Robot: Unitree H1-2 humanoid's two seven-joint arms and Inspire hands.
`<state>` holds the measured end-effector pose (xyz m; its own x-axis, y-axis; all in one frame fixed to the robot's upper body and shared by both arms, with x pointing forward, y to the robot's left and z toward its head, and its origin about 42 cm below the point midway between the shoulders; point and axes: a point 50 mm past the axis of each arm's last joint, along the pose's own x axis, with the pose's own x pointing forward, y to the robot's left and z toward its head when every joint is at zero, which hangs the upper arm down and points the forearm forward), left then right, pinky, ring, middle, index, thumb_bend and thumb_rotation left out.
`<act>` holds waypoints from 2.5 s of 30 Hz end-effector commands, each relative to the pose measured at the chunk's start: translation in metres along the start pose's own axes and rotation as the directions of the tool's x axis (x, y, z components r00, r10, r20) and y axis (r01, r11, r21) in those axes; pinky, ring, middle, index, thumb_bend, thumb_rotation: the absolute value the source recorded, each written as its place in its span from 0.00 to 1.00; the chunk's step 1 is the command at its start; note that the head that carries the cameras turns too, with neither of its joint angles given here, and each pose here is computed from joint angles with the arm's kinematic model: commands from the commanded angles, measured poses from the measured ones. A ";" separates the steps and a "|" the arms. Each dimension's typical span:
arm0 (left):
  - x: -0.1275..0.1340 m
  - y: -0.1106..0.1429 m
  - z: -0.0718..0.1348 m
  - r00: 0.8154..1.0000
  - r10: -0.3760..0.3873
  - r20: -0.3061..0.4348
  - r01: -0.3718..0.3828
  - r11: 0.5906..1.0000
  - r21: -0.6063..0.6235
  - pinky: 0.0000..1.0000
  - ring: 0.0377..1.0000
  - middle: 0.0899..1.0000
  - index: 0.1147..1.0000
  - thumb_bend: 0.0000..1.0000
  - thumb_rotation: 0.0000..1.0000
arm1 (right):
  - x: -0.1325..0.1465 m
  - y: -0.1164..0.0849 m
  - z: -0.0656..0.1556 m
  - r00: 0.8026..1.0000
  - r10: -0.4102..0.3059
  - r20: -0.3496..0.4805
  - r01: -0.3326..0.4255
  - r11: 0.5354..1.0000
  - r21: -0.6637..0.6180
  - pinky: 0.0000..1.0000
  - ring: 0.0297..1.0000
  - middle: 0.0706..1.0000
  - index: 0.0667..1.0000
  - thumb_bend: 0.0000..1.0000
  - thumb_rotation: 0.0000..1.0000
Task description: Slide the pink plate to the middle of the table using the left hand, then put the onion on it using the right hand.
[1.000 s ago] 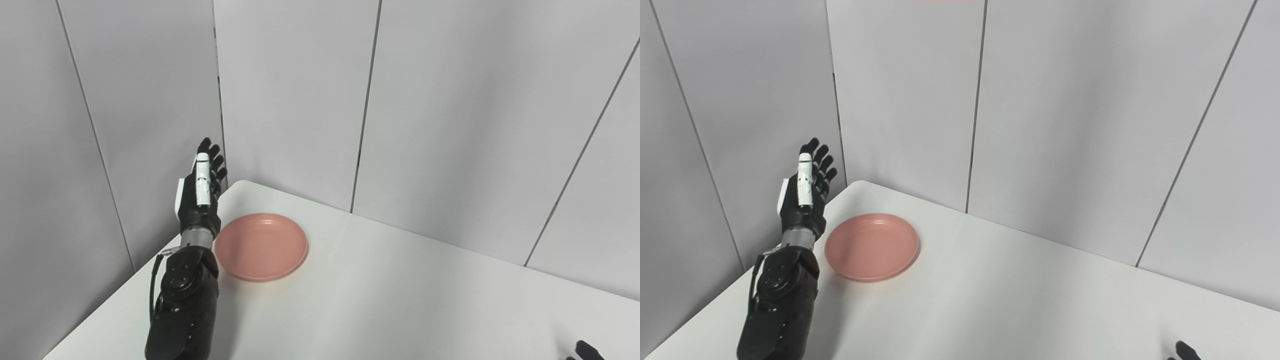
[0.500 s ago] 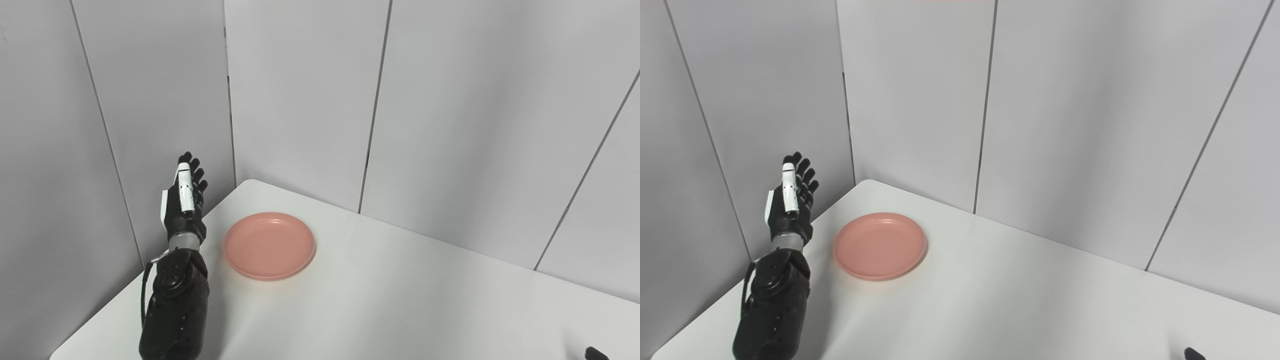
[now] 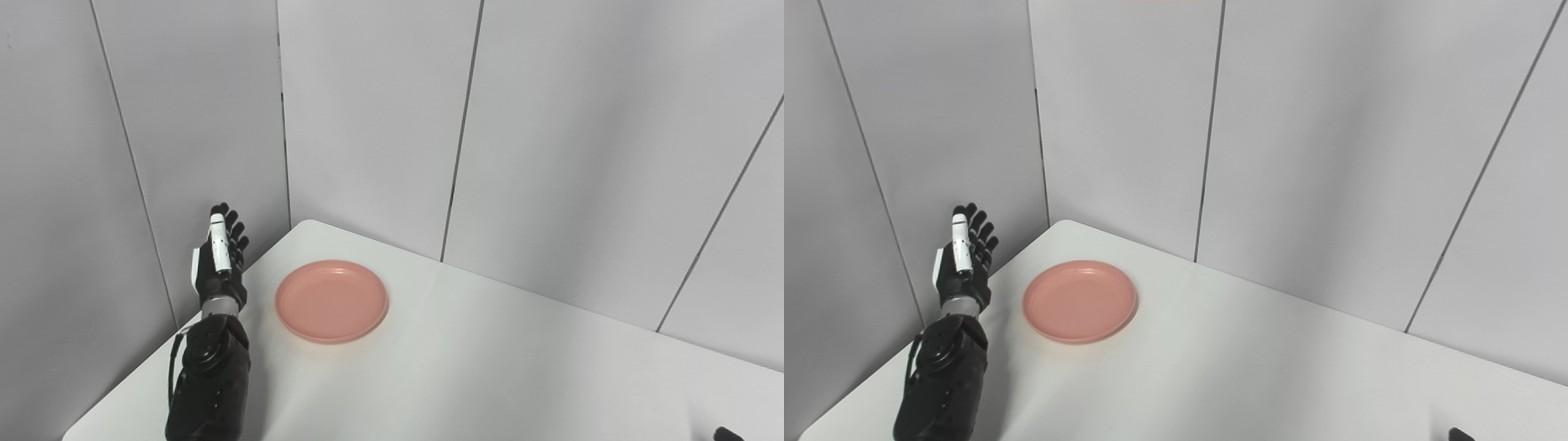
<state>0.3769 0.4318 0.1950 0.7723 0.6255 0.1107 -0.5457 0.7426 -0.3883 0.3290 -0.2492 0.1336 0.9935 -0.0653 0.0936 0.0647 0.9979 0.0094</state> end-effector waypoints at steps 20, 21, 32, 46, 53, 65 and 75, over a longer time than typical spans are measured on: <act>0.011 0.001 -0.019 0.996 -0.056 -0.070 0.056 0.998 -0.004 1.00 0.99 0.98 0.96 0.36 1.00 | -0.006 -0.008 -0.005 0.999 -0.002 -0.053 0.001 1.000 -0.019 0.24 0.68 0.74 0.65 0.88 0.88; 0.011 -0.001 -0.022 0.995 -0.058 -0.081 0.058 0.998 -0.004 1.00 0.99 0.98 0.96 0.36 1.00 | -0.005 -0.008 -0.007 0.999 -0.002 -0.049 0.001 1.000 -0.017 0.24 0.68 0.74 0.65 0.88 0.88; 0.017 -0.019 -0.042 0.980 -0.127 -0.156 0.127 0.992 -0.008 1.00 0.98 0.97 0.96 0.35 1.00 | -0.006 -0.009 -0.009 0.999 -0.004 -0.042 0.004 1.000 -0.010 0.27 0.62 0.69 0.61 0.89 0.85; 0.023 -0.034 -0.064 0.939 -0.216 -0.266 0.211 0.976 -0.047 1.00 1.00 1.00 1.00 0.36 1.00 | -0.007 -0.008 -0.007 0.999 -0.004 -0.037 0.004 1.000 -0.022 0.24 0.60 0.68 0.59 0.94 0.87; 0.020 -0.039 -0.075 0.919 -0.239 -0.313 0.238 0.970 -0.042 0.99 0.98 0.99 0.99 0.35 1.00 | -0.008 -0.007 -0.008 0.999 -0.002 -0.036 0.001 1.000 -0.017 0.23 0.59 0.67 0.57 0.96 0.86; 0.011 -0.052 -0.093 0.878 -0.300 -0.374 0.291 0.953 -0.081 1.00 0.98 0.99 0.98 0.37 1.00 | -0.011 -0.003 -0.007 0.999 -0.008 -0.037 0.008 1.000 -0.005 0.30 0.77 0.82 0.72 0.93 0.88; 0.005 -0.071 -0.103 0.830 -0.379 -0.409 0.367 0.923 -0.112 0.98 0.96 0.97 0.95 0.40 1.00 | -0.014 -0.001 -0.006 1.000 0.016 -0.026 -0.017 0.999 -0.030 0.65 0.91 0.94 0.88 0.92 0.92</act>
<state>0.4537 0.3738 0.1502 0.9806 0.1940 -0.0285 -0.1890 0.8971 -0.3994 0.3236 -0.2494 0.1356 0.9931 -0.0585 0.1012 0.0603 0.9981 -0.0142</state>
